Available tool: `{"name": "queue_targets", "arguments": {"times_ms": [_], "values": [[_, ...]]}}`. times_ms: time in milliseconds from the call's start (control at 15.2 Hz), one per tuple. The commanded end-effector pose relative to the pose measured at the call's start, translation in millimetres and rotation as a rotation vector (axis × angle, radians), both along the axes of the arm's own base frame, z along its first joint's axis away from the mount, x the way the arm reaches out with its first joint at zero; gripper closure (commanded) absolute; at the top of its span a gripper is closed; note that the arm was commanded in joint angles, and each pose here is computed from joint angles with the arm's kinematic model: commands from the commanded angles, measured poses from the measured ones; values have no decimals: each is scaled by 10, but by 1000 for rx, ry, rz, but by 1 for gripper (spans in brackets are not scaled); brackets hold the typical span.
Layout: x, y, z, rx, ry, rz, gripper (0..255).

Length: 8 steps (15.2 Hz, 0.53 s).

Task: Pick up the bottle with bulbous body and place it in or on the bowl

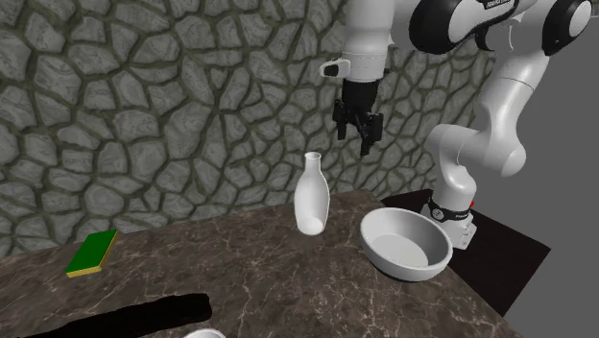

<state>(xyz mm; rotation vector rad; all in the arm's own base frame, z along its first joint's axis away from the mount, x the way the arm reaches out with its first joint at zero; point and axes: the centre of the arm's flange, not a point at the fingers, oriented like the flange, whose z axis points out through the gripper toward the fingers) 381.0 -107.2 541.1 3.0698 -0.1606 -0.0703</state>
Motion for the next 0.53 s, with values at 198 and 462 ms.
{"name": "queue_targets", "arguments": {"times_ms": [198,462], "values": [[386,-612,-157,45,3,-5,0],[557,-900,-305,68,5,-7,0]]}}
